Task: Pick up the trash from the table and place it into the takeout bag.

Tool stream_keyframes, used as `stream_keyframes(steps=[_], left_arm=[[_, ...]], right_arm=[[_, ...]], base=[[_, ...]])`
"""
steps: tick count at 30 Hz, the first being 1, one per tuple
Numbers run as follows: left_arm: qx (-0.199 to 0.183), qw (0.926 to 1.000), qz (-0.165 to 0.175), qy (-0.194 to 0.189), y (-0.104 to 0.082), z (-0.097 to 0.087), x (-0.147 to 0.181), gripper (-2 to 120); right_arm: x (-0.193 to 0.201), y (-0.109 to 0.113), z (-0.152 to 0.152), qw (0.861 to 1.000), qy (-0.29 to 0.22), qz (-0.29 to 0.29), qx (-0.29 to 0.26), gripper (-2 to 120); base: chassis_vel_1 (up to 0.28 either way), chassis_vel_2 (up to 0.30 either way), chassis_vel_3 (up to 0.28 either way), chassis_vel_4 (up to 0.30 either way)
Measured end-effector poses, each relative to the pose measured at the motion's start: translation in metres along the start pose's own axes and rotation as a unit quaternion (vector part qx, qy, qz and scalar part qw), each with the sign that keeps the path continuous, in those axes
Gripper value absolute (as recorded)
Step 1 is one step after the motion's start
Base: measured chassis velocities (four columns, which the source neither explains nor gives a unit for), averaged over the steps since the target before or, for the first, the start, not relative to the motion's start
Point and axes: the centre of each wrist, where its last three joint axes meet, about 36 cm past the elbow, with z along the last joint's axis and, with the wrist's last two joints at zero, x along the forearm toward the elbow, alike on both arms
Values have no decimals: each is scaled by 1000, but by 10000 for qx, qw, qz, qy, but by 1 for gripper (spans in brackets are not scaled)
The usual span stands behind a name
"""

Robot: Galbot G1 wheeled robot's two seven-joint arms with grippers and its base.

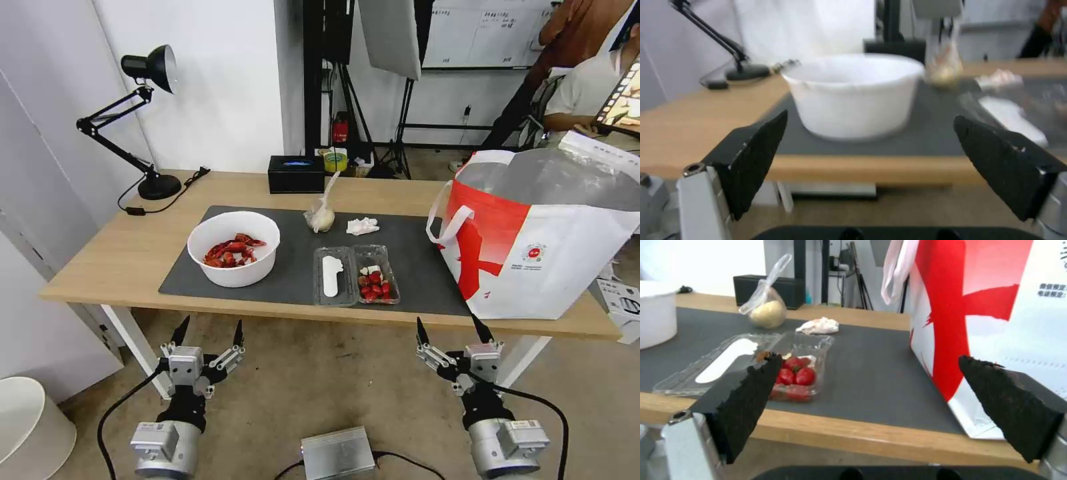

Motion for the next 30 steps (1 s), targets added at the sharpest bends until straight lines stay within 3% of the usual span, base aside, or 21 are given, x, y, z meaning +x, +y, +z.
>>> stream_keyframes(steps=[2,4,6,9,13,16,19,22,30], left_arm=[[19,10000,-37,-80,2,-2,0,100],[191,9954,-394,-850,22,-16,-3,100],[325,9839,-718,-1607,39,-31,-3,100],[371,9775,-835,-1902,46,-37,-2,100],[376,9766,-847,-1941,47,-37,-2,100],[497,9759,-645,-2023,46,-34,-5,100],[797,9762,73,-2017,42,-14,-14,100],[808,9784,333,-1872,41,-1,-18,100],[767,9802,524,-1750,42,7,-20,100]], right_arm=[[0,-1,-1,10000,-6,2,14,100],[-7,-31,-18,9989,-264,203,317,100],[-16,-62,-44,9950,-615,417,666,100],[-19,-75,-59,9920,-814,497,822,100],[-20,-77,-62,9916,-833,509,844,100],[-25,-78,-62,9940,-830,313,636,99],[-36,-78,-55,9964,-709,-105,453,99],[-45,-75,-49,9968,-586,-394,369,99],[-65,-68,-45,9956,-242,-906,51,99]], base=[[0,0,0,0],[0,0,0,0],[0,0,0,0],[0,0,0,0],[0,0,0,0],[0,0,0,0],[0,0,0,0],[0,0,0,0],[0,0,0,0]])
